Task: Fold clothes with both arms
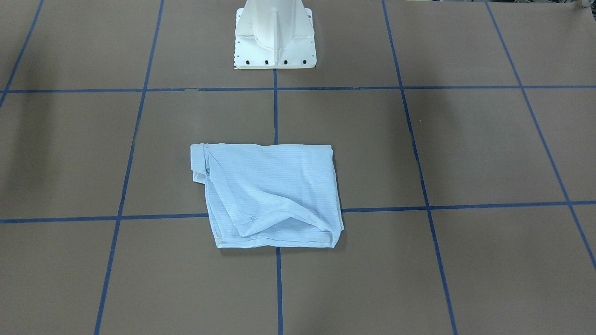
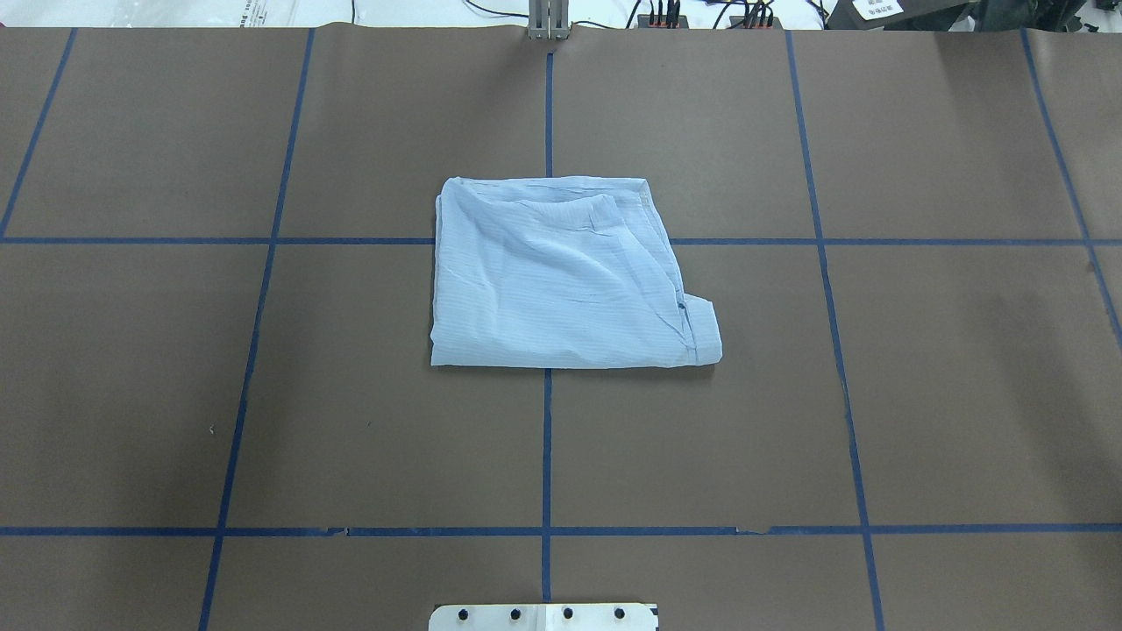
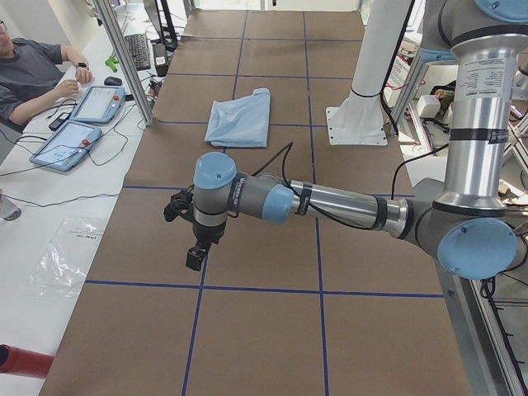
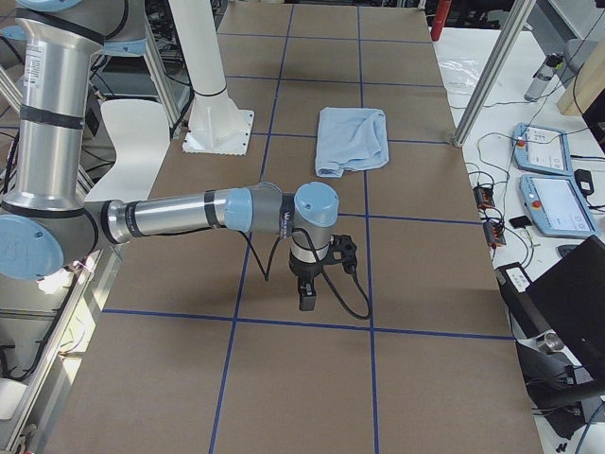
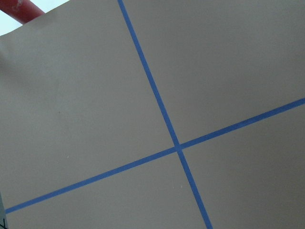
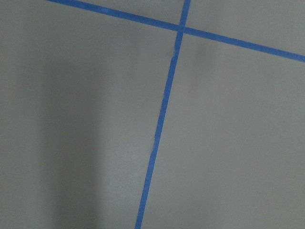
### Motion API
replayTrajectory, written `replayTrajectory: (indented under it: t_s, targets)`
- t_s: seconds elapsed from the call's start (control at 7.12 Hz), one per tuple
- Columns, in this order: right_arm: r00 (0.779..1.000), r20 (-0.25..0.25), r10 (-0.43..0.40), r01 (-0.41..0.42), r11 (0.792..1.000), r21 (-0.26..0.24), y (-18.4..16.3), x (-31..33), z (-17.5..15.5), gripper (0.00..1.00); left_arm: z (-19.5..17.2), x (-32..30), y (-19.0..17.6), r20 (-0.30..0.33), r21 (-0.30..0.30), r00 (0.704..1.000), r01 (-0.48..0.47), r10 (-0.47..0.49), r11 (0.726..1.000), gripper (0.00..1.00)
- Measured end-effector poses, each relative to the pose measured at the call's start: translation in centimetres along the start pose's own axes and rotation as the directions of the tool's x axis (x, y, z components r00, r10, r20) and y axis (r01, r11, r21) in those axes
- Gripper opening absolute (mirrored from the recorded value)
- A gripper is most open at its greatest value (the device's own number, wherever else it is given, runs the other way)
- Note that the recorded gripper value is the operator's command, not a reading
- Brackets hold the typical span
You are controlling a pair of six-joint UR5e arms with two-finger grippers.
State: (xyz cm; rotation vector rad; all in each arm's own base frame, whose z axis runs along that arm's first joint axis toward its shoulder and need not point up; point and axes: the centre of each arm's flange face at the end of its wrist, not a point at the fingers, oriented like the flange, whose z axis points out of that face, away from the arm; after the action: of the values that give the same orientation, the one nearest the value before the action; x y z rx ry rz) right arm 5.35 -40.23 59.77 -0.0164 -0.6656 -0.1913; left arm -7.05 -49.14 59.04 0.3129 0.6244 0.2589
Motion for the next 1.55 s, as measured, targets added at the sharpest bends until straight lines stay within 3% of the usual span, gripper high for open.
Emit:
replayTrajectory:
  t_s: [0.42,0.84,1.26,1.55]
  targets:
    - [1.000,0.013,0.020,-0.020,1.000,-0.011,0.8,0.5,0.6,1.00,0.9,-1.1,1.2,-0.007,0.005,1.000,0.008,-0.008,1.000,1.00]
    - [0.999,0.034,0.024,-0.024,1.000,-0.001,1.8,1.0,1.3,1.00,1.1,-2.2,5.2,-0.085,0.041,0.996,0.034,-0.030,0.999,1.00]
    - [0.999,0.043,0.031,-0.033,0.999,0.040,2.7,1.8,2.1,1.00,-0.4,-2.1,4.1,-0.088,0.079,0.996,0.019,-0.012,0.997,1.00]
    - [0.998,0.048,0.047,-0.049,0.998,0.049,2.7,1.7,1.8,1.00,-0.1,-2.3,4.5,-0.089,0.072,0.996,0.028,-0.021,0.997,1.00]
